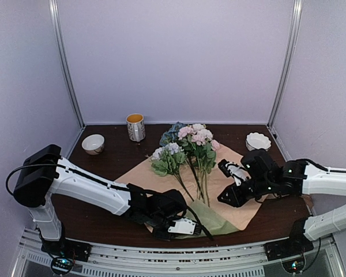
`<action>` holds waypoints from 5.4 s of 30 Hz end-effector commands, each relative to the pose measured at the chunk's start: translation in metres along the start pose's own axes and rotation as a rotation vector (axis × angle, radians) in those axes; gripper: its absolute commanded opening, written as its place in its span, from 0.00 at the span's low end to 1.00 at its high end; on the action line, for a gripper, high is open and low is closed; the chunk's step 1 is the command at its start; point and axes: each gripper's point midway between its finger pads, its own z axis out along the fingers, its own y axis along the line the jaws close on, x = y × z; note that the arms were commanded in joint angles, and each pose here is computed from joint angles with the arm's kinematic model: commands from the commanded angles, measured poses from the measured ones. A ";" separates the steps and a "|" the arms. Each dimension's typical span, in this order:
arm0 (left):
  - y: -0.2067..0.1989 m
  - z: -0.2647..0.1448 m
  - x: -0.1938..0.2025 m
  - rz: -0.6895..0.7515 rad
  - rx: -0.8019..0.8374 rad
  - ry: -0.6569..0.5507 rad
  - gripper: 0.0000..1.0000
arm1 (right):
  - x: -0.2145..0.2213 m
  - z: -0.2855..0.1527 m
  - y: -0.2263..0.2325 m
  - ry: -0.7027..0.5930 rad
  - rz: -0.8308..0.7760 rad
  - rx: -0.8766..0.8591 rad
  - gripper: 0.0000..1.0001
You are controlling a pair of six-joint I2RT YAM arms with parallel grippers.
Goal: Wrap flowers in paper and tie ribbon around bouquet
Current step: Press the fold line of the 1/4-folded wrapping paper, then pick up the one-fourth-folded wrapping paper from the center of the board.
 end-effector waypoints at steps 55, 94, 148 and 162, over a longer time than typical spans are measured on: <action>0.027 -0.045 -0.026 -0.086 -0.107 -0.065 0.29 | 0.133 0.076 0.007 0.426 0.212 0.060 0.04; -0.042 -0.016 0.050 -0.189 0.133 0.136 0.12 | 0.147 0.071 -0.003 0.430 0.223 0.075 0.05; 0.022 -0.061 0.143 -2.031 0.149 -0.157 0.65 | 0.064 0.074 0.064 0.278 -0.004 0.017 0.06; 0.018 -0.076 0.154 -2.082 0.077 -0.167 0.70 | 0.069 0.114 0.082 0.347 -0.025 -0.035 0.06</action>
